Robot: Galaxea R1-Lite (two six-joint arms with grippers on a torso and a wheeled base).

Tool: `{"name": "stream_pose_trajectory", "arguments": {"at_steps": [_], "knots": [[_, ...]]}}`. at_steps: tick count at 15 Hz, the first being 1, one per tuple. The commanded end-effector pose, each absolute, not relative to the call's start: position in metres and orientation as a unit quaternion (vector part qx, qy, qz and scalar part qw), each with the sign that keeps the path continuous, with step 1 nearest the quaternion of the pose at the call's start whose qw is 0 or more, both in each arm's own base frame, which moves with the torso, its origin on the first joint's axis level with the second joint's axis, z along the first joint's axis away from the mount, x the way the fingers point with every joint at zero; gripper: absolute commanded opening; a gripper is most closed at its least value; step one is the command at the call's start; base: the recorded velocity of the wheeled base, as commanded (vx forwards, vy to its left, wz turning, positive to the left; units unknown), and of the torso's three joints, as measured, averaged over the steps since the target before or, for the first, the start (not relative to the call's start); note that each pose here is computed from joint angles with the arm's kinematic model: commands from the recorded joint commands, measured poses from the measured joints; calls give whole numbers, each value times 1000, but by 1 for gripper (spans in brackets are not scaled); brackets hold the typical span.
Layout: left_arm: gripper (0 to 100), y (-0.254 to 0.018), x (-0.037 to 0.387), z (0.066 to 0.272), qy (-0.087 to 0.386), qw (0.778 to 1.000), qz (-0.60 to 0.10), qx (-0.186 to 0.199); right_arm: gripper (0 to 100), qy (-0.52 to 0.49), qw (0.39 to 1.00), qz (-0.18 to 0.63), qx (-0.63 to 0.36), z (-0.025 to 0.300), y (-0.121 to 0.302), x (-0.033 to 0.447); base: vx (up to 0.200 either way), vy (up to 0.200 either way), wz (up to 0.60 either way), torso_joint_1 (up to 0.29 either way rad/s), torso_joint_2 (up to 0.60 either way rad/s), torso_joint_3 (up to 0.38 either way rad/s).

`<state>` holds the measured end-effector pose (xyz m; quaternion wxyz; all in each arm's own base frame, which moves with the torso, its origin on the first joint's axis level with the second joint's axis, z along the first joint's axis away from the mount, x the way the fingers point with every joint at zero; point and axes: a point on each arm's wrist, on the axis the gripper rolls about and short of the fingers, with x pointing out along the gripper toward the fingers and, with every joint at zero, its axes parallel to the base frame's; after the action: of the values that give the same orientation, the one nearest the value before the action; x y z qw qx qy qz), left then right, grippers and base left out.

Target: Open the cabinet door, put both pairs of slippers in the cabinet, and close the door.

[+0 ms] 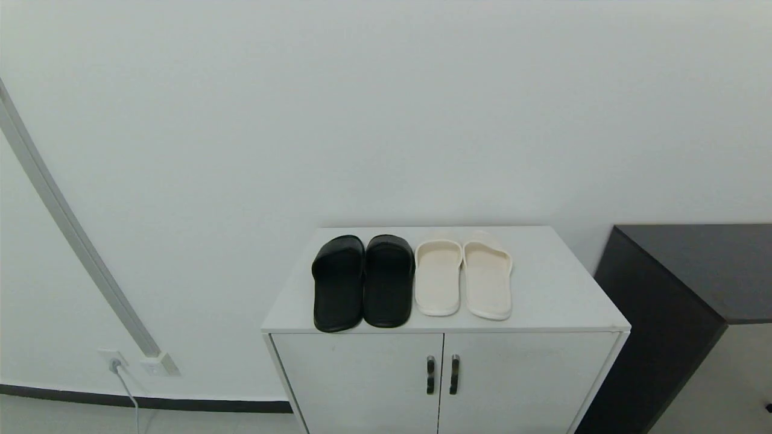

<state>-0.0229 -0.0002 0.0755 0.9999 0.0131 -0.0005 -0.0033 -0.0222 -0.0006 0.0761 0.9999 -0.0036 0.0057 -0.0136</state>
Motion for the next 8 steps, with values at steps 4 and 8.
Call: {"name": "stream_pose_trajectory", "arguments": {"at_steps": [4,8], "knots": [[0,0,-23,75,0,1000,-5,14,100,-65,997,-18,35,171,-1,-30,0,0,0,0,0,0],[0,0,-23,75,0,1000,-3,13,100,132,989,59,-41,157,3,30,0,0,0,0,0,0]]}}
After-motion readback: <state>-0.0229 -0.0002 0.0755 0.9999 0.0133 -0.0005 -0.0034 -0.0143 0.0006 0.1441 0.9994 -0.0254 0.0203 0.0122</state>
